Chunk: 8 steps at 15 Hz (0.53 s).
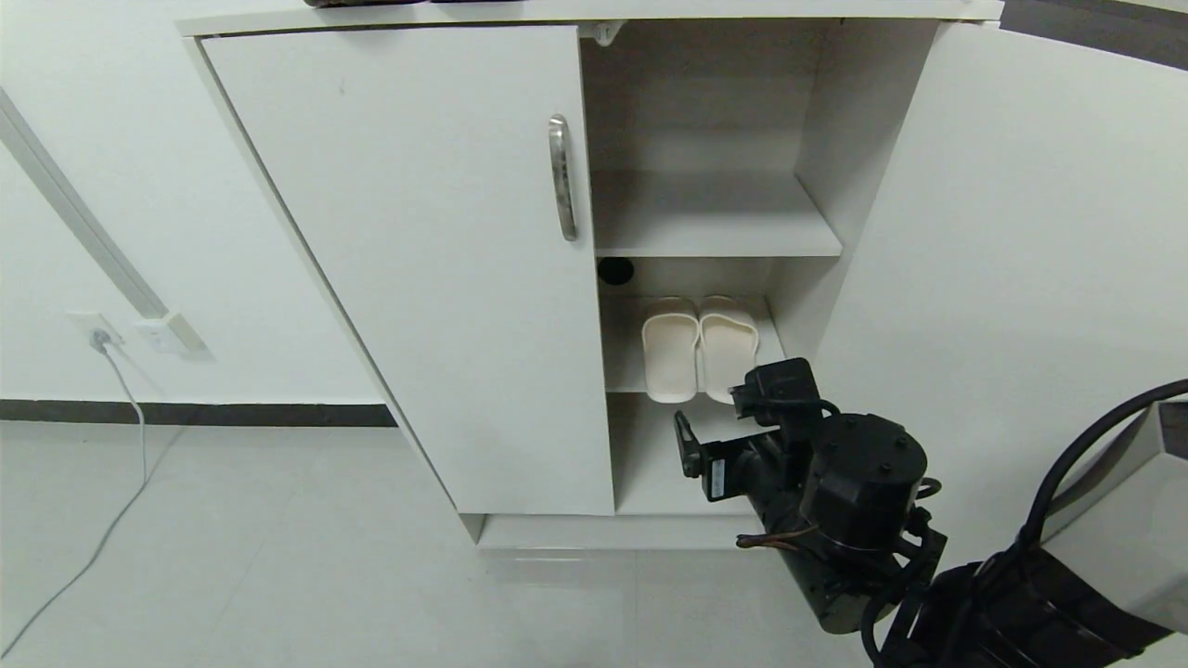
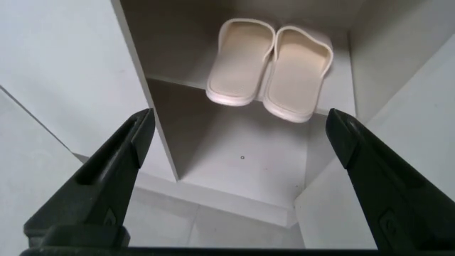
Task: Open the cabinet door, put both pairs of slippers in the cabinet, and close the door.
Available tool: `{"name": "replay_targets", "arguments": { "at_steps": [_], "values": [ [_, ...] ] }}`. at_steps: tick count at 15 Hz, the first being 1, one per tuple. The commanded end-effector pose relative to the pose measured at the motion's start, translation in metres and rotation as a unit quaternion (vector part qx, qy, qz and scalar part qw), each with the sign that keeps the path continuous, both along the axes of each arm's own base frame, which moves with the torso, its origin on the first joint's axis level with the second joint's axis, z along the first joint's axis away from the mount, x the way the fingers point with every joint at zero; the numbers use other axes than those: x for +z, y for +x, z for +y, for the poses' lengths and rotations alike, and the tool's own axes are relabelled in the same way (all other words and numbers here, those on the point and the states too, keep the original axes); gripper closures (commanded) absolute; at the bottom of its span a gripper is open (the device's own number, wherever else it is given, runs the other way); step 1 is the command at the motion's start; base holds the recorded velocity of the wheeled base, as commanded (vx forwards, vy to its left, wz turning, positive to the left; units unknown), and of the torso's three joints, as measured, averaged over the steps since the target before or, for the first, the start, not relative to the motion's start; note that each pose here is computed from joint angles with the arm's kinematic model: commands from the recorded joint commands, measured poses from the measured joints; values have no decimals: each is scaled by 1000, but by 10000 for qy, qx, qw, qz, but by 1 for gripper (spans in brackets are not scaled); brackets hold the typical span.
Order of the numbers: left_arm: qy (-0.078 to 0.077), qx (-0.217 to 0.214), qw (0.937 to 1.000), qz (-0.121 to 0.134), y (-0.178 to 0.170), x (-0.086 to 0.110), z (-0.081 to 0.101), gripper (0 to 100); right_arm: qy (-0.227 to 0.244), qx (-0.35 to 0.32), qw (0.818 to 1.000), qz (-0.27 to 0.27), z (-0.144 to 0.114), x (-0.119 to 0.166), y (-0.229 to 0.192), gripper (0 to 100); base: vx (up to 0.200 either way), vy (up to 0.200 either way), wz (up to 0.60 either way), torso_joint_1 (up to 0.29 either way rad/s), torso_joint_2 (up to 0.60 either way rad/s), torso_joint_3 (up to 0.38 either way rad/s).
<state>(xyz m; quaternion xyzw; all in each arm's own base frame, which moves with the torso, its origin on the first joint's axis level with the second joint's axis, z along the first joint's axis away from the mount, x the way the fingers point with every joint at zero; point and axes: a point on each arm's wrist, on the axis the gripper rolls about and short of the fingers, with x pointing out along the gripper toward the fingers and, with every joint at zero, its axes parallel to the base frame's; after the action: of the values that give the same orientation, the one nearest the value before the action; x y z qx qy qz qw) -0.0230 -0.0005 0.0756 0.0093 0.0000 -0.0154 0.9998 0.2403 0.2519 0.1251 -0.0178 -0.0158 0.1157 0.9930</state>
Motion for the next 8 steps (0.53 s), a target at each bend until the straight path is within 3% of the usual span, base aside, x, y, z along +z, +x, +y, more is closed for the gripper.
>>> {"name": "replay_targets", "arguments": {
  "at_steps": [1, 5, 8],
  "values": [
    [0, 1, 10000, 7, 0, 0, 0, 100, -10, 2, 10000, 9, 0, -1, 0, 0, 0, 0, 0, 0, 0, 0],
    [-8, 1, 10000, 7, 0, 0, 0, 100, -17, 117, 9999, 18, -1, -1, 0, 0, 0, 0, 0, 0, 0, 0],
    [-8, 1, 10000, 7, 0, 0, 0, 100, -57, 132, 9999, 54, -2, -4, -1, 0, 0, 200, 0, 5, 1, 7]
  ]
}}
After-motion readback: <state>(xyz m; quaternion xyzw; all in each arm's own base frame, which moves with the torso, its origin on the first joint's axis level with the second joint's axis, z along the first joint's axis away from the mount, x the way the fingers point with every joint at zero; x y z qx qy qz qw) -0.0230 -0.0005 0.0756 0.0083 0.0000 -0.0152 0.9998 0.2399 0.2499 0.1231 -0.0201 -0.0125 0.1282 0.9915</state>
